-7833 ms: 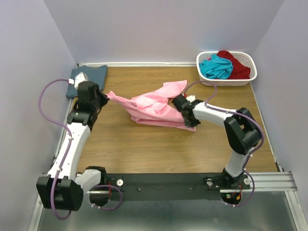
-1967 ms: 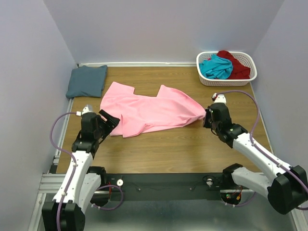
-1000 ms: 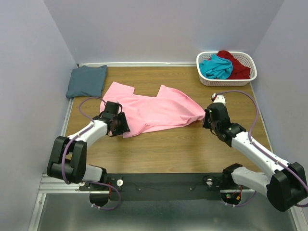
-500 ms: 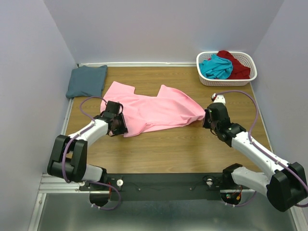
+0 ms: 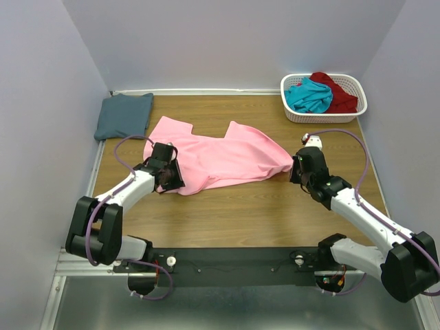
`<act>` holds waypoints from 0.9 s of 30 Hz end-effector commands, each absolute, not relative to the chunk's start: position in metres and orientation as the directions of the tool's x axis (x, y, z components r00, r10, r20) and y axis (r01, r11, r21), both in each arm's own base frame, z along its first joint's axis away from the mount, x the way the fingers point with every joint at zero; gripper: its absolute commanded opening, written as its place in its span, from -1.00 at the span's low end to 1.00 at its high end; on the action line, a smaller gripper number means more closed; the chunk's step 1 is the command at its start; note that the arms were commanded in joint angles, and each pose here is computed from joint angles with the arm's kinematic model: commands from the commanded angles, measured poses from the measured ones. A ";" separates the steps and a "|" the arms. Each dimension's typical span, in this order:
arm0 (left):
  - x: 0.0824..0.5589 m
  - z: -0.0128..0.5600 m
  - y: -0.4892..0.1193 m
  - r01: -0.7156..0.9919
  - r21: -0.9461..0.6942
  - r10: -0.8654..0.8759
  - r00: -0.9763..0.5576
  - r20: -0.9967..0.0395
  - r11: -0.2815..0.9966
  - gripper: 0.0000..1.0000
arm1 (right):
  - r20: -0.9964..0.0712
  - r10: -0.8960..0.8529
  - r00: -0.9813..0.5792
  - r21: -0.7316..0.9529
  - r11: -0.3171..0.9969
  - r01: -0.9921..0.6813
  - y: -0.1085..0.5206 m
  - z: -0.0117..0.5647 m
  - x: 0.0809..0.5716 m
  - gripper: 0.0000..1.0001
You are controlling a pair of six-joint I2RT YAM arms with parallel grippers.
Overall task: Fold and stack the t-shirts
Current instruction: Flatten the tshirt out
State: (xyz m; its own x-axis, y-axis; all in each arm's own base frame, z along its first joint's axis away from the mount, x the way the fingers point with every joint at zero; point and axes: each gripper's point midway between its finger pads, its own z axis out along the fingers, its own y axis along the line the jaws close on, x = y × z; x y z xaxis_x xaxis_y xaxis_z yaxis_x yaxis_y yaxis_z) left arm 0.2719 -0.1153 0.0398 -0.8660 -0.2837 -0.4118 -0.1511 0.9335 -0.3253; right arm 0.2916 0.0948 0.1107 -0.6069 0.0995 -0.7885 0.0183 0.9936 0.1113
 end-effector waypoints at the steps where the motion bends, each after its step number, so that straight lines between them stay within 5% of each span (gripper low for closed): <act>1: 0.278 0.044 -0.120 -0.147 -0.335 -0.287 -0.861 -0.420 0.931 -0.33 | -0.805 0.128 -0.579 0.123 0.991 0.049 0.091 0.120 0.296 -0.98; 6: 0.275 0.039 -0.119 -0.155 -0.335 -0.294 -0.862 -0.414 0.929 -0.34 | -0.803 0.126 -0.583 0.120 0.992 0.050 0.091 0.118 0.296 -0.98; 13: 0.276 0.035 -0.120 -0.155 -0.335 -0.291 -0.866 -0.406 0.929 -1.00 | -0.798 0.124 -0.590 0.112 0.992 0.057 0.090 0.114 0.297 -0.99; 23: 0.308 0.121 -0.083 -0.218 -0.310 -0.368 -0.709 -0.602 0.926 -1.00 | -0.780 0.106 -0.617 0.100 0.994 0.045 0.090 0.106 0.293 -0.96; 26: 0.314 0.158 -0.077 -0.211 -0.315 -0.374 -0.649 -0.663 0.925 -1.00 | -0.740 0.115 -0.663 0.124 0.992 0.033 0.099 0.098 0.290 -0.68; 27: 0.315 0.167 -0.077 -0.207 -0.319 -0.375 -0.637 -0.674 0.925 -1.00 | -0.713 0.118 -0.691 0.128 0.991 0.038 0.102 0.089 0.288 -0.45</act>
